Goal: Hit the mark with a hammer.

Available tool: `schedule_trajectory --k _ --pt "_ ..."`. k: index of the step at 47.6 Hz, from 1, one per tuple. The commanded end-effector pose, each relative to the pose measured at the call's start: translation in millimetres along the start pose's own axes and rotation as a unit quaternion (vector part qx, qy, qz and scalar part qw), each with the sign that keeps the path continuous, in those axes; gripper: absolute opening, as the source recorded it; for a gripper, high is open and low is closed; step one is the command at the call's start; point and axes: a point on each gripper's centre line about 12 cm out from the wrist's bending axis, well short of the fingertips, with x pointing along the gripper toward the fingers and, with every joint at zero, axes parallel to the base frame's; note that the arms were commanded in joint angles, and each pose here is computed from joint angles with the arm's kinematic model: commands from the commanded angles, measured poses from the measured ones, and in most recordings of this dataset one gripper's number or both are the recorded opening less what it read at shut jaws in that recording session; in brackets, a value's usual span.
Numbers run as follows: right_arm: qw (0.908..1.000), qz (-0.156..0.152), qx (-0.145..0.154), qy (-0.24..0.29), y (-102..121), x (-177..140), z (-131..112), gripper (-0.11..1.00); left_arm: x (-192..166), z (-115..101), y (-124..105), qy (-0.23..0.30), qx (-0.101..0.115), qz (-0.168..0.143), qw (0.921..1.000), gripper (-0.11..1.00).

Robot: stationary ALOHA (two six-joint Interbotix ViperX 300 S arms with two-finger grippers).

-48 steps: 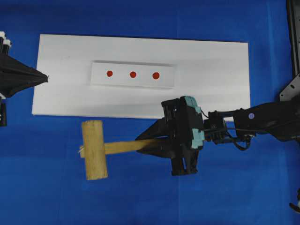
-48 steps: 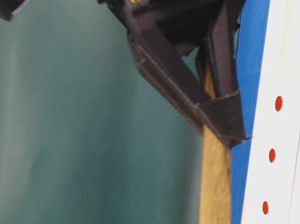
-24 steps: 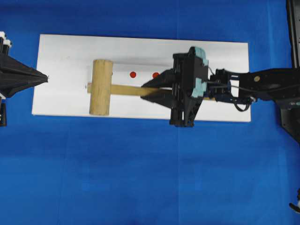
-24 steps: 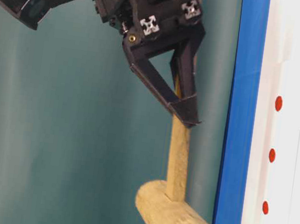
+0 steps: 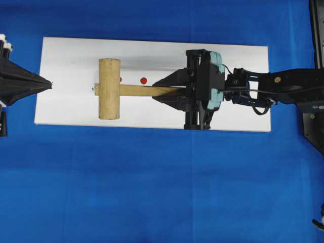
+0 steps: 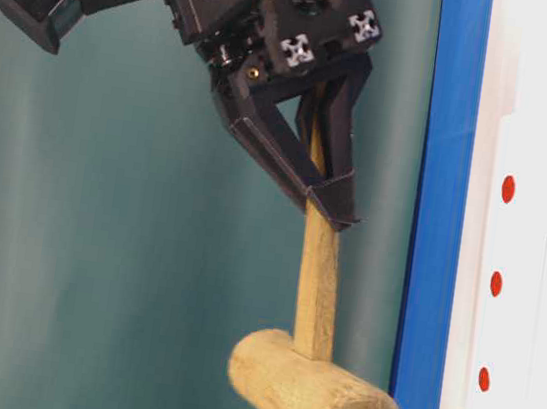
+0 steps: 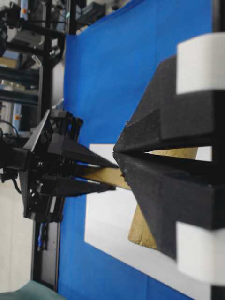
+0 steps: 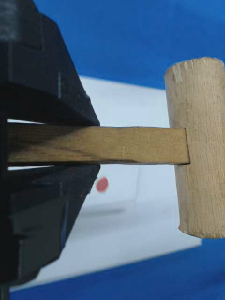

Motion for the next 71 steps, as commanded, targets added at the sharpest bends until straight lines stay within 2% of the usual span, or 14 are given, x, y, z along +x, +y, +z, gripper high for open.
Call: schedule_trajectory --k 1,6,9,12,16,25,40,53,57,66,69,71 --pt "0.9975 -0.012 -0.051 -0.047 -5 -5 23 0.1 2 3 -1 -0.003 -0.005 -0.001 1.0 0.0" --pt "0.9884 -0.025 -0.135 -0.065 -6 -6 28 0.1 2 3 -1 -0.003 -0.017 -0.002 0.9999 0.0" --pt "0.9785 -0.038 -0.187 -0.079 -8 -6 32 0.1 2 2 -1 -0.002 -0.021 -0.001 0.9998 0.0" --pt "0.9694 -0.05 -0.223 -0.088 -9 -7 35 0.1 2 2 -1 -0.002 -0.024 -0.001 0.9997 0.0" --pt "0.9562 -0.072 -0.264 -0.104 -12 -9 40 0.1 2 2 -1 -0.002 -0.026 -0.001 0.9997 0.0" --pt "0.9304 -0.107 -0.326 -0.129 -14 -12 48 0.1 2 2 -1 -0.001 -0.026 -0.001 0.9997 0.0" --pt "0.9284 -0.104 -0.333 -0.128 -12 -12 47 0.1 1 2 2 -0.004 -0.028 0.005 0.9996 0.0" --pt "0.9277 -0.102 -0.335 -0.13 -10 -12 48 0.1 4 -2 10 0.003 -0.071 0.025 0.9972 0.04" --pt "0.9279 -0.102 -0.334 -0.131 -9 -12 49 0.1 5 -3 10 0.004 -0.081 0.026 0.9963 0.21" --pt "0.9273 -0.102 -0.335 -0.132 -8 -12 49 0.1 5 -3 10 0.002 -0.102 0.026 0.9945 0.77" --pt "0.9272 -0.102 -0.335 -0.134 -8 -12 50 0.1 5 -3 10 0.002 -0.105 0.026 0.9941 0.89" --pt "0.9274 -0.102 -0.334 -0.134 -8 -12 50 0.1 5 -3 10 0.002 -0.106 0.026 0.9941 0.93"
